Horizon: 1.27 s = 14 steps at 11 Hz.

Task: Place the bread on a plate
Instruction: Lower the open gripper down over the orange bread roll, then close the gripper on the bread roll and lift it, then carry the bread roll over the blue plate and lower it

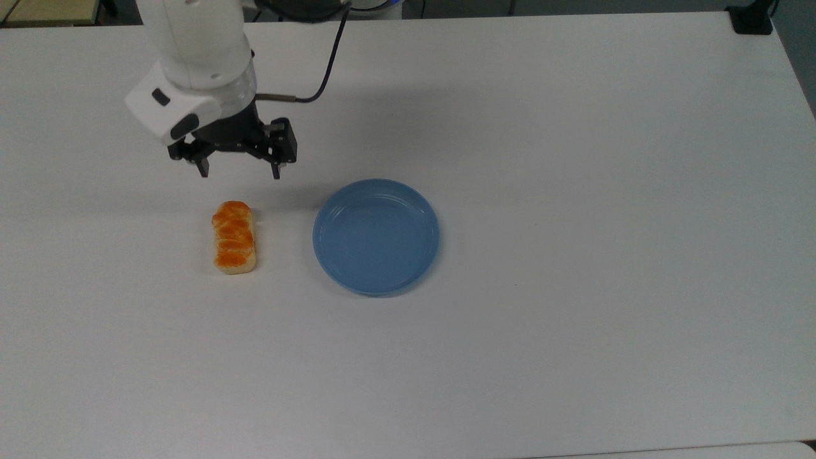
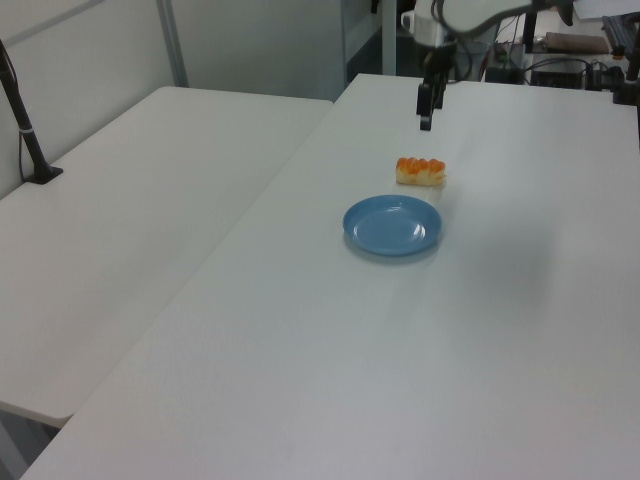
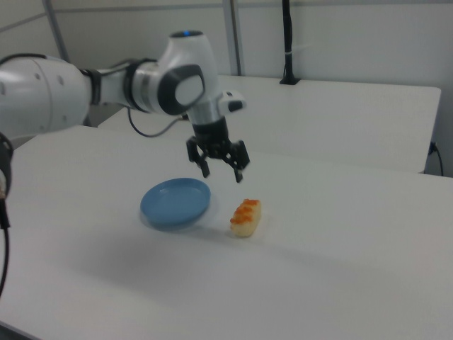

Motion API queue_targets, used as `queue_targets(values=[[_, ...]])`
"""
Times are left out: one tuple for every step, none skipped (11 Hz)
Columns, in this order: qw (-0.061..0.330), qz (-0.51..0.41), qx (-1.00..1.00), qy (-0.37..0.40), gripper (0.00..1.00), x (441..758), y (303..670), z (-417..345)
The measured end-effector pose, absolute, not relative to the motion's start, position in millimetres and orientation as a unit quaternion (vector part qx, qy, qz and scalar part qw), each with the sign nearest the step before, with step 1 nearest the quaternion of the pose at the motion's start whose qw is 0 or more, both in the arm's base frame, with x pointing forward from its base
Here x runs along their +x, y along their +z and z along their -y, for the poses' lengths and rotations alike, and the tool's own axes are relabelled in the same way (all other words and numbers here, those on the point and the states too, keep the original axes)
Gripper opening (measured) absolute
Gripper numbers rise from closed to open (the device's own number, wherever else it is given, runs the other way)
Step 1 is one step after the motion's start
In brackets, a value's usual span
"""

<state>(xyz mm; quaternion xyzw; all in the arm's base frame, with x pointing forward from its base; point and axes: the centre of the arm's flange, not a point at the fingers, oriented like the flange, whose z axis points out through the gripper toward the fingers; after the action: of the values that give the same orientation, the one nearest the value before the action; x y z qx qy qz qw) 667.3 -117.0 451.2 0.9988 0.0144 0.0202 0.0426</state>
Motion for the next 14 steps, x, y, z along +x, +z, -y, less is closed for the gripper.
queue_targets(values=[[0.044, -0.012, 0.999, 0.021, 1.0, 673, 430, 128], [0.044, -0.009, 0.999, 0.02, 1.0, 678, 408, 136], [0.045, -0.008, 0.999, 0.022, 1.0, 684, 389, 140], [0.045, -0.008, 0.999, 0.023, 1.0, 688, 372, 142], [0.046, -0.008, 0.999, 0.023, 1.0, 691, 358, 144], [0.046, -0.008, 0.999, 0.024, 1.0, 693, 348, 145], [0.046, -0.009, 0.999, 0.022, 1.0, 694, 342, 145], [0.045, -0.009, 0.999, 0.02, 0.96, 694, 337, 145], [0.045, -0.009, 0.999, 0.019, 0.95, 694, 333, 145], [0.046, -0.009, 0.999, 0.02, 0.91, 695, 328, 146], [0.046, -0.008, 0.999, 0.021, 0.9, 696, 320, 149], [0.046, -0.006, 0.999, 0.021, 0.81, 697, 314, 151], [0.046, -0.005, 0.999, 0.02, 0.75, 696, 311, 154], [0.046, -0.005, 0.999, 0.02, 0.68, 697, 310, 154]])
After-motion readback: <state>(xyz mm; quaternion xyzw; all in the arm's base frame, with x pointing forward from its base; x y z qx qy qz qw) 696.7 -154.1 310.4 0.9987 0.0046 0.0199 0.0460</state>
